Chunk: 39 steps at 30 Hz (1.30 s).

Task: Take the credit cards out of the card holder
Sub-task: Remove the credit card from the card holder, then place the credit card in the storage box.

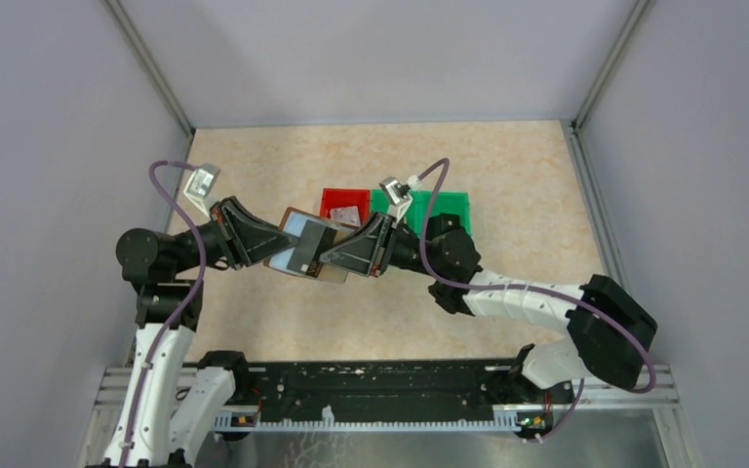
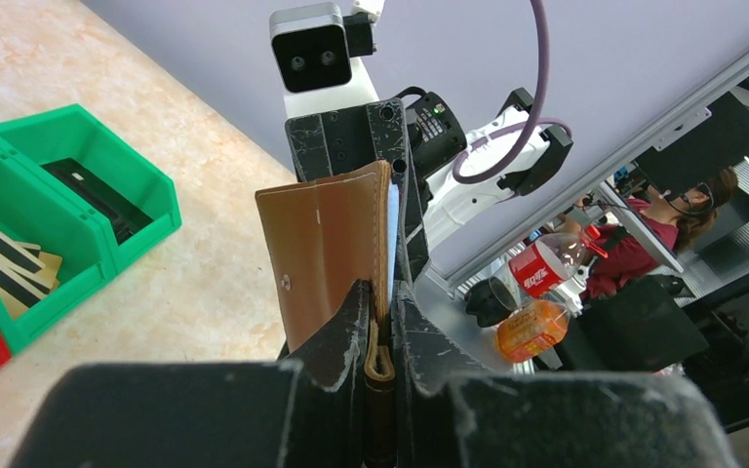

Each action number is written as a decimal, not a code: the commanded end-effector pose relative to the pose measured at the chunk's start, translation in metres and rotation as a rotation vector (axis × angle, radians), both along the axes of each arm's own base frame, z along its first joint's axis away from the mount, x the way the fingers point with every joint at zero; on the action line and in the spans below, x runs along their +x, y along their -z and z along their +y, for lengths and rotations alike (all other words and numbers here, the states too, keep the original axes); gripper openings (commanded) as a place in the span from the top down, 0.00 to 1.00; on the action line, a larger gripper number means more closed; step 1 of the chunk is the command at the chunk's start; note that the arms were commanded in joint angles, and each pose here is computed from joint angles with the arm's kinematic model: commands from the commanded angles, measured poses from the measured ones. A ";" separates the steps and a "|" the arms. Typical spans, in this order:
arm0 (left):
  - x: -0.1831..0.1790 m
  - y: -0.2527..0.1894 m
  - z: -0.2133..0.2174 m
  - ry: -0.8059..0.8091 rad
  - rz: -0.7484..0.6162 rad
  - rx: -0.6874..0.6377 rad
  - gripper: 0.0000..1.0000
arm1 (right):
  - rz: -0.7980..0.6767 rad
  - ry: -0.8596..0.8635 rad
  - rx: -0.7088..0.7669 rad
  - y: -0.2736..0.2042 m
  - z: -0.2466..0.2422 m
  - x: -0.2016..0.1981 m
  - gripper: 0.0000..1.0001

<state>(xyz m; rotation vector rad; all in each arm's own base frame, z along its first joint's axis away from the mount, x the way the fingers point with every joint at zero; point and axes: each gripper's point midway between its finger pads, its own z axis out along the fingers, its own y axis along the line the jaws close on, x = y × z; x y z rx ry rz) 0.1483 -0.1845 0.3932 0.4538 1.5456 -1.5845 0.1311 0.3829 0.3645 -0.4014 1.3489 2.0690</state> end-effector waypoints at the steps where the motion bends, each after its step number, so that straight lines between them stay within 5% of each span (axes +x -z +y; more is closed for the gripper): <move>1: -0.006 -0.015 0.001 -0.013 -0.069 -0.003 1.00 | -0.033 -0.028 0.110 -0.032 0.000 0.000 0.74; 7: -0.007 -0.015 0.001 -0.012 -0.070 -0.002 1.00 | -0.021 -0.050 0.153 -0.036 0.003 0.001 0.82; 11: -0.006 -0.014 0.001 -0.012 -0.070 -0.001 1.00 | -0.019 -0.055 0.170 -0.037 0.001 0.000 1.00; 25: 0.000 -0.018 0.002 -0.040 -0.126 0.028 1.00 | 0.000 0.064 -0.014 0.018 -0.043 0.013 1.00; 30: 0.007 -0.013 0.004 -0.075 -0.168 0.072 1.00 | 0.001 0.151 -0.258 0.043 -0.079 0.039 1.00; 34: 0.011 -0.006 0.006 -0.099 -0.219 0.124 1.00 | 0.070 0.332 -0.660 0.100 -0.127 0.080 1.00; 39: 0.003 -0.001 0.005 -0.064 -0.260 0.146 1.00 | 0.179 0.472 -0.874 0.136 -0.186 0.120 1.00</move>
